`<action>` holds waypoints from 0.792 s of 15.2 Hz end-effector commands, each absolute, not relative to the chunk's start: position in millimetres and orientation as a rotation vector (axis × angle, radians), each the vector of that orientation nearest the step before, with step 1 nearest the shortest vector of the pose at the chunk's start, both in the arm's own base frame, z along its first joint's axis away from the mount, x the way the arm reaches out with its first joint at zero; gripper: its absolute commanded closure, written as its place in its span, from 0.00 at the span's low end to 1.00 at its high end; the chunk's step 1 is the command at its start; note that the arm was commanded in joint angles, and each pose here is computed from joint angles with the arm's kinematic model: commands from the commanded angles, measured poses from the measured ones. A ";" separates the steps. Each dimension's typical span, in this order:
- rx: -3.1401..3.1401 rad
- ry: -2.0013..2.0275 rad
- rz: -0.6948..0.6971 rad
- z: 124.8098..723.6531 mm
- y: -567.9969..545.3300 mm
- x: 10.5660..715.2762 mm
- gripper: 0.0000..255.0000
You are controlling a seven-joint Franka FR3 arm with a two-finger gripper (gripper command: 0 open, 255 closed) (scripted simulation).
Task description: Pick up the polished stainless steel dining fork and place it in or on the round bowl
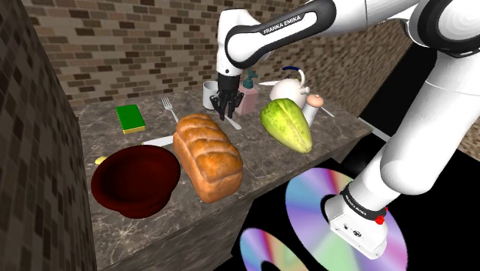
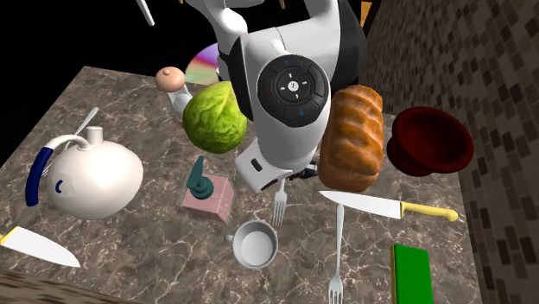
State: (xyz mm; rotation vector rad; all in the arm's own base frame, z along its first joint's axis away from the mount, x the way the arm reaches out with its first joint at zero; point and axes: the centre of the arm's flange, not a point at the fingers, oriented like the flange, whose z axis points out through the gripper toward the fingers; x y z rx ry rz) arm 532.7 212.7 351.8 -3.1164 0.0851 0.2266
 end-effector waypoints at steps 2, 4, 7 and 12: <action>-3.117 0.085 0.227 367.6 213.2 531.1 1.00; -3.117 0.085 0.227 378.1 213.2 531.1 1.00; -3.117 0.085 0.227 394.0 213.2 531.1 1.00; -3.117 0.085 0.227 420.4 213.2 531.1 1.00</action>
